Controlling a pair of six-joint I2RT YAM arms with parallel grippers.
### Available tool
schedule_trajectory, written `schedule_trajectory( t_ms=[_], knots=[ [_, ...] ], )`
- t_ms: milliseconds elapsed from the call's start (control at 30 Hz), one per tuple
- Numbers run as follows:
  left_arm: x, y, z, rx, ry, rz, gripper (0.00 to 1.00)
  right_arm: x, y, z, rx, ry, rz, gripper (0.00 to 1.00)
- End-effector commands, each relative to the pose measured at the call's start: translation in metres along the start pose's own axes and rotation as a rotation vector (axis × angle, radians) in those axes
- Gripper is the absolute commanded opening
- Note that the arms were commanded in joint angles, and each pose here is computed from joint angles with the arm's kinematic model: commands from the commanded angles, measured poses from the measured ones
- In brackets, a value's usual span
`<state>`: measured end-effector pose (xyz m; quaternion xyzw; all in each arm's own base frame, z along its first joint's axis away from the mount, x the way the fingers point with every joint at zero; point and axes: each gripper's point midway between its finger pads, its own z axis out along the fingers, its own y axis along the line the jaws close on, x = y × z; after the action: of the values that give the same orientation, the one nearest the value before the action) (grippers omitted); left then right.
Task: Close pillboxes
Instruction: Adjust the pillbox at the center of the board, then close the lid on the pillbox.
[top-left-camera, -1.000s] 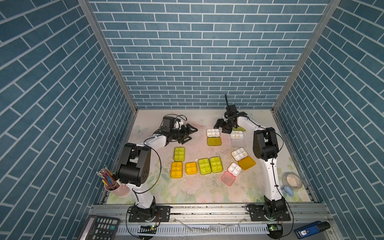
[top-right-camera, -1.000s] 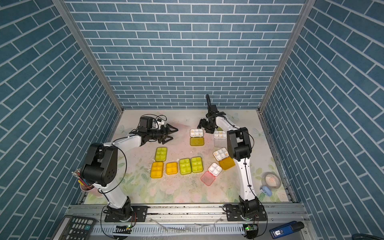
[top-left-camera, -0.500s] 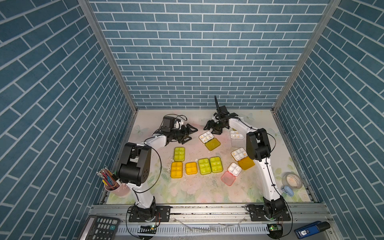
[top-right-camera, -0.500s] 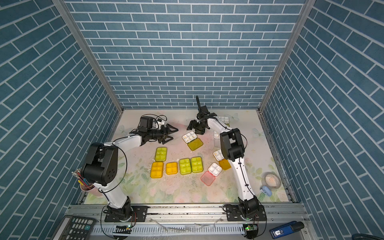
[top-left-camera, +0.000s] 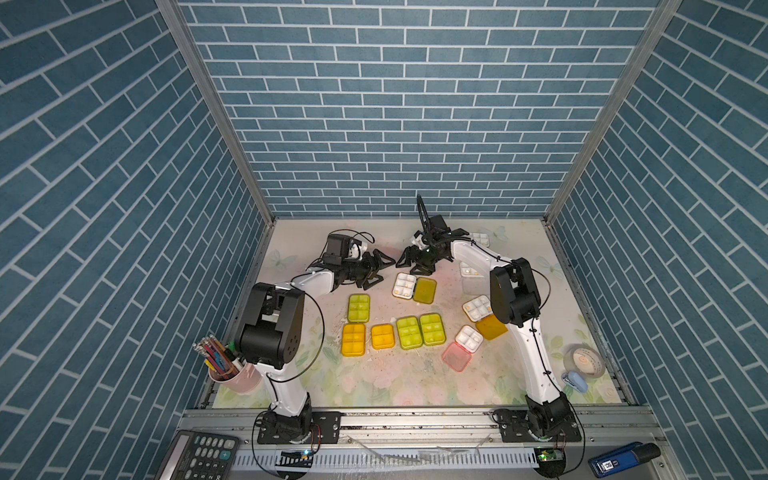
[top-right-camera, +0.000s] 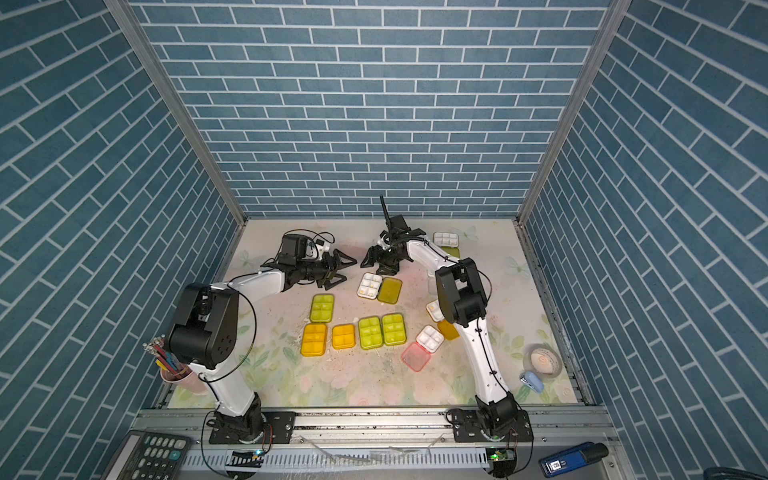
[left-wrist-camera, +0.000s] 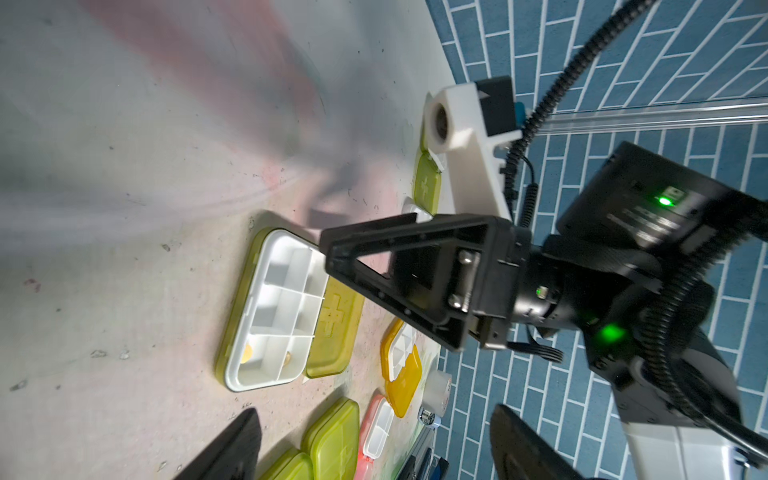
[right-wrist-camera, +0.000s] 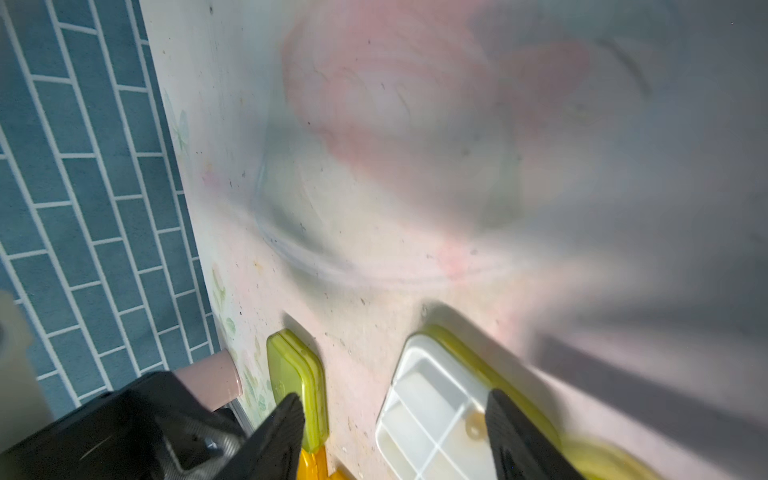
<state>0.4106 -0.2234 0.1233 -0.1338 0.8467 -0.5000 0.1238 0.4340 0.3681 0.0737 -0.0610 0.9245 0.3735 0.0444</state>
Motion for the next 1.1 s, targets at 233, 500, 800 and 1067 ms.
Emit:
schedule_trajectory(
  t_ms=[233, 500, 800, 1067],
  knots=[
    [0.017, 0.017, 0.025, -0.106, 0.075, 0.056, 0.87, 0.031, -0.035, -0.105, 0.209, -0.248, 0.121, 0.72],
    [0.018, 0.032, 0.035, -0.149, 0.096, 0.05, 0.87, 0.057, -0.05, -0.103, 0.161, -0.198, 0.179, 0.74],
    [0.027, 0.043, 0.05, -0.17, 0.152, 0.051, 0.88, 0.052, -0.068, -0.072, 0.099, -0.225, 0.281, 0.74],
    [0.033, 0.046, 0.056, -0.156, 0.17, 0.021, 0.88, 0.054, -0.077, -0.053, 0.054, -0.208, 0.326, 0.74]
  ],
)
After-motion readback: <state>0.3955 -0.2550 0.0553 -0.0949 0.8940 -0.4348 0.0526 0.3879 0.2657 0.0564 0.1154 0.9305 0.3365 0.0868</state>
